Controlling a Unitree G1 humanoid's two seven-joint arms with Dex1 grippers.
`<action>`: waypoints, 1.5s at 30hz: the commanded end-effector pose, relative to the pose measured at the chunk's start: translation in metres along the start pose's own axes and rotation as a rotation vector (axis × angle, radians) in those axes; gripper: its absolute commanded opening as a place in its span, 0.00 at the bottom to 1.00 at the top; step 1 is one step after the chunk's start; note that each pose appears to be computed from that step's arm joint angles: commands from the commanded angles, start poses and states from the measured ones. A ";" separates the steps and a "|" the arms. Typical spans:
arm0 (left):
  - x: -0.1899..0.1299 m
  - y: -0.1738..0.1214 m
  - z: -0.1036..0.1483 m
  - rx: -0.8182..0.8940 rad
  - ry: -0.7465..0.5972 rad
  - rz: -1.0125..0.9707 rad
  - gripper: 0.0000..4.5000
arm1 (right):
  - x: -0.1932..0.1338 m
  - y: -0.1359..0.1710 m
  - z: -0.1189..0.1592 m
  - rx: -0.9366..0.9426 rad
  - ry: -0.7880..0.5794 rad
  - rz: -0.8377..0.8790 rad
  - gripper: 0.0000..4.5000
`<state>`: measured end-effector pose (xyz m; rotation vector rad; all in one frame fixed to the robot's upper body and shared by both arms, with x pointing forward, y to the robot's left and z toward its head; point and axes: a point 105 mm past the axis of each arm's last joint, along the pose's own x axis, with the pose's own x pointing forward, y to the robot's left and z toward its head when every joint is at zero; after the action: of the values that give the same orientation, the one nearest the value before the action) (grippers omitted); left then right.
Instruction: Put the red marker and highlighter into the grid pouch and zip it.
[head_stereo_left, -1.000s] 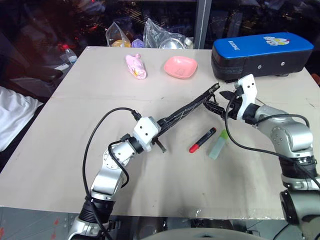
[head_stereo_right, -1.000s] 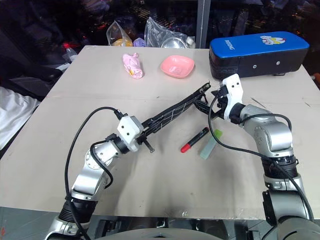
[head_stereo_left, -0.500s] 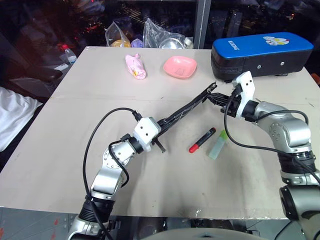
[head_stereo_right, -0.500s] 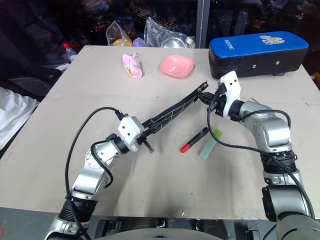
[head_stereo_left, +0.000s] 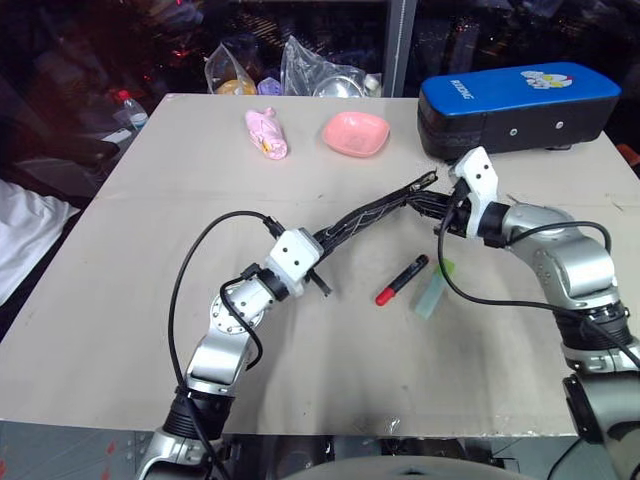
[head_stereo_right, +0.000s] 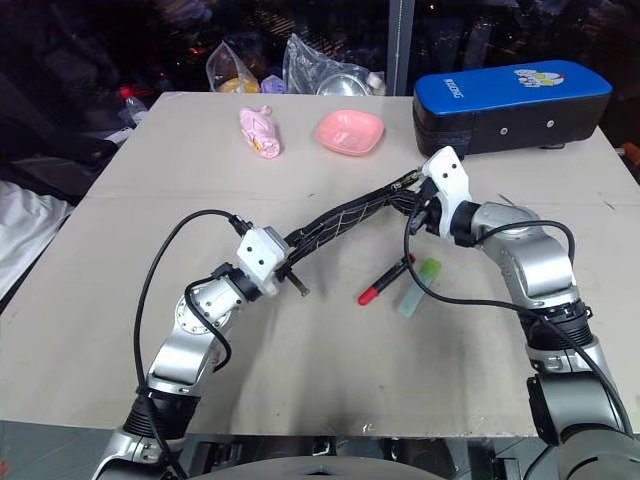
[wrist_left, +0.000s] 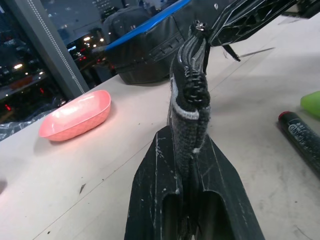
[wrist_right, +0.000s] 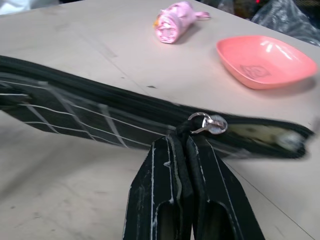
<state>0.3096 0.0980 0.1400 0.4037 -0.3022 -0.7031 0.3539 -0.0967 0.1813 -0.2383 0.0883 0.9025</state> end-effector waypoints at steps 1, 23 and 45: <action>0.003 0.003 0.013 0.032 -0.056 0.016 0.00 | 0.004 0.013 0.025 -0.075 -0.070 0.057 0.01; -0.006 -0.007 0.004 0.152 -0.041 -0.075 0.00 | 0.000 0.009 0.026 -0.176 -0.008 0.109 0.01; -0.003 -0.018 0.000 0.226 -0.034 -0.131 0.00 | 0.010 0.057 0.032 -0.272 -0.005 0.327 0.01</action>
<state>0.2985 0.0917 0.1261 0.6177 -0.3602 -0.7973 0.3259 -0.0603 0.1843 -0.4436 0.0752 1.1743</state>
